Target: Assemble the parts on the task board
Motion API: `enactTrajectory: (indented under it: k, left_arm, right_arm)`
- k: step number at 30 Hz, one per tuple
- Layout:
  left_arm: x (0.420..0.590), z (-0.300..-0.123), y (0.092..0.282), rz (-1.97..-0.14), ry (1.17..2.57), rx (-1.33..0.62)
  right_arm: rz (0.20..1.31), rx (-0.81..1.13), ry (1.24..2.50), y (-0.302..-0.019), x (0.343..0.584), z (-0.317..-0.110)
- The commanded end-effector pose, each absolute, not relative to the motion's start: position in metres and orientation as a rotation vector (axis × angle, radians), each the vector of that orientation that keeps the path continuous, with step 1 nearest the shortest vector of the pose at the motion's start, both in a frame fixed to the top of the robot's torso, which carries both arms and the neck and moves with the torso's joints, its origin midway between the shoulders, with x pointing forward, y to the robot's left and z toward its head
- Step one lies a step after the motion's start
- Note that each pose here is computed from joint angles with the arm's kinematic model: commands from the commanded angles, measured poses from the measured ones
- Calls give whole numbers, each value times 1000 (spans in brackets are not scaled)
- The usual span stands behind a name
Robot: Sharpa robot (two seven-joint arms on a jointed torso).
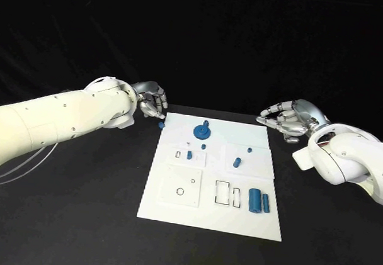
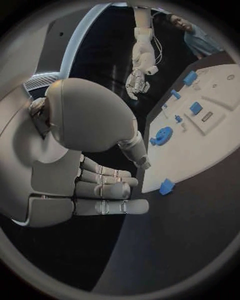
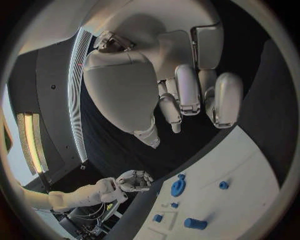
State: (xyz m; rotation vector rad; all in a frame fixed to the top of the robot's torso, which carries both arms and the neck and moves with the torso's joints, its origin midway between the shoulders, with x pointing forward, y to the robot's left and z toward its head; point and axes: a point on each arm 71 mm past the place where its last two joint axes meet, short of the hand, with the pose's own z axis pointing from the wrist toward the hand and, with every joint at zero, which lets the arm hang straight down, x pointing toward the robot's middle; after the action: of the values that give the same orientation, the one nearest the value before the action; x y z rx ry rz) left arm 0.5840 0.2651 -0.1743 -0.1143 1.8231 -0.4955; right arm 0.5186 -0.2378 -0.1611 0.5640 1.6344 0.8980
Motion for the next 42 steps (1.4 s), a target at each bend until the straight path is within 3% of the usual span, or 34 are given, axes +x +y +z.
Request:
enactTrajectory:
  k: [1, 17, 31, 42]
  left_arm:
    - [583, -178, 264, -483, 1828, -86]
    - [589, -188, 272, -462, 1838, -149]
    - [592, -200, 268, -454, 1967, -170]
    - [595, -200, 270, -462, 1949, -199]
  right_arm:
    - [899, 562, 1635, -238, 518, -161]
    - [898, 563, 1639, -238, 519, -164]
    - [898, 563, 1641, -237, 519, -164]
    - [900, 563, 1643, -237, 519, -165]
